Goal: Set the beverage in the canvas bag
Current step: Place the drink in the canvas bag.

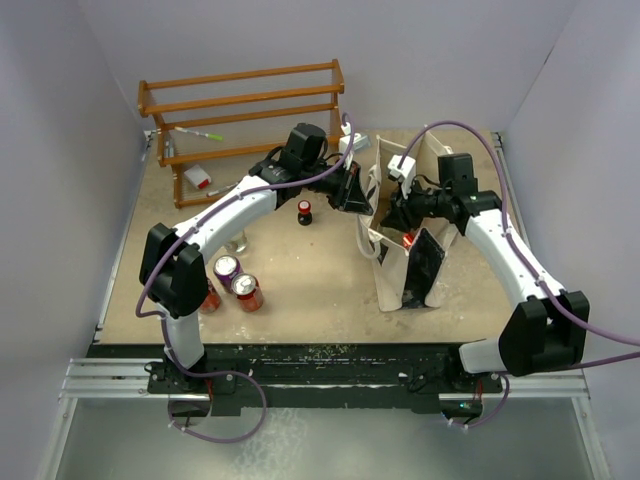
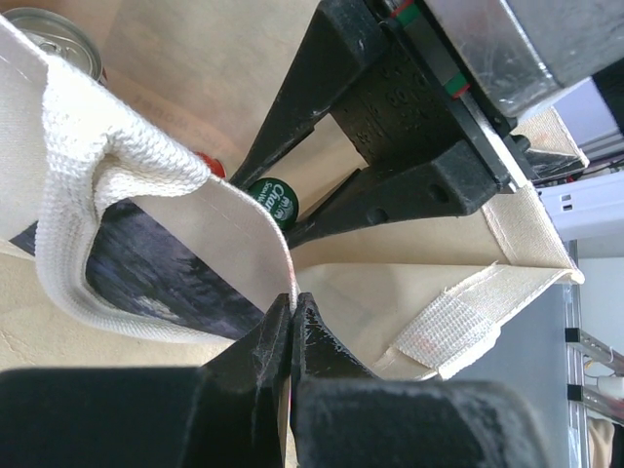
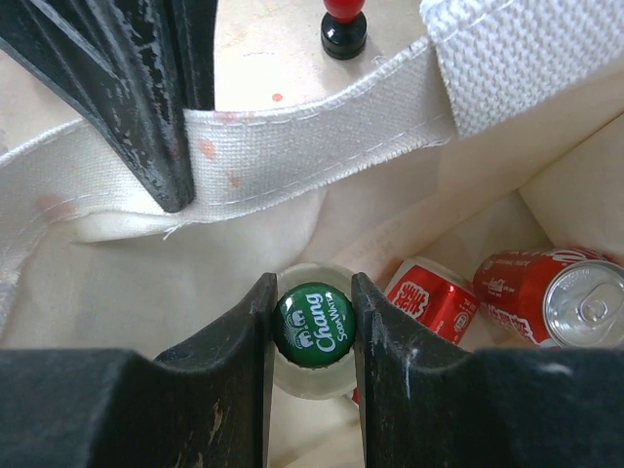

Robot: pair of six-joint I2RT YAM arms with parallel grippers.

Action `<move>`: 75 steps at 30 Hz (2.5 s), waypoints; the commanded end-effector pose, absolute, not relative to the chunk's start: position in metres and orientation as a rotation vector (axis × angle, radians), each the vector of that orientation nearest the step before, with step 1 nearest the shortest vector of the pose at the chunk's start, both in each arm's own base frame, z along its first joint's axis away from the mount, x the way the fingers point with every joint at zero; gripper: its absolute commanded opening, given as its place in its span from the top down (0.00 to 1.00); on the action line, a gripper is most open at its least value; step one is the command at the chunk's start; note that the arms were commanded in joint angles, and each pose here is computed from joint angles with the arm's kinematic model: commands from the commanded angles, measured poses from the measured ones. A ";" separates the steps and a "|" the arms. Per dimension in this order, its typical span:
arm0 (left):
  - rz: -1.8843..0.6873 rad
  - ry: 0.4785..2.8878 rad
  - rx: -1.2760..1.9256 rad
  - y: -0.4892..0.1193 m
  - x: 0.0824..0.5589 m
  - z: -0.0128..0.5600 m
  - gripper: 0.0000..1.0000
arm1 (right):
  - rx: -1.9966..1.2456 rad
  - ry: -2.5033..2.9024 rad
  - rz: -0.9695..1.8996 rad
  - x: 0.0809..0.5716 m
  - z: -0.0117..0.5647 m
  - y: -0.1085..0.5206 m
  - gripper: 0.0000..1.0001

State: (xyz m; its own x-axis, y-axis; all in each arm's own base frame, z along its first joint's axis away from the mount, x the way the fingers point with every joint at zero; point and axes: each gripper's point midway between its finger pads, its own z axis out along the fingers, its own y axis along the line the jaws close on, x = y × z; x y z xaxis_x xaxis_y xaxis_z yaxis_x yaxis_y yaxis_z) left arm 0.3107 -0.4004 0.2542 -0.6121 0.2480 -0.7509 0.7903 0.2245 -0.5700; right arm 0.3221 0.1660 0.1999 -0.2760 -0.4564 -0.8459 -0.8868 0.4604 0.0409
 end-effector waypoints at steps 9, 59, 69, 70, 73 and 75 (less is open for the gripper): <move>-1.356 1.913 0.984 -0.402 0.311 0.273 1.00 | -1.055 1.813 0.601 0.355 0.199 0.174 1.00; -1.349 1.903 0.989 -0.402 0.312 0.273 0.97 | -0.984 1.900 0.549 0.375 0.164 0.169 0.43; -1.349 1.897 0.990 -0.402 0.312 0.275 0.96 | -0.988 1.865 0.526 0.374 0.186 0.168 0.37; -1.348 1.895 0.991 -0.402 0.312 0.275 0.96 | -0.991 1.861 0.524 0.374 0.189 0.167 0.37; -1.345 1.890 0.992 -0.402 0.312 0.277 0.93 | -0.993 1.843 0.513 0.372 0.201 0.167 0.36; -1.343 1.884 0.996 -0.402 0.312 0.279 0.92 | -0.990 1.819 0.500 0.371 0.213 0.166 0.35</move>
State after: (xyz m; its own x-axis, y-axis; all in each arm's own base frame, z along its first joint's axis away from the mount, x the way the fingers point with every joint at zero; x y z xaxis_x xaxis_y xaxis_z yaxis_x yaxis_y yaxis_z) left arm 0.3105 -0.4001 0.2501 -0.6014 0.2604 -0.7553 0.7982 0.2354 -0.5545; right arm 0.3654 0.1679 0.1648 -0.3087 -0.4169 -0.8549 -0.8109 0.5851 0.0074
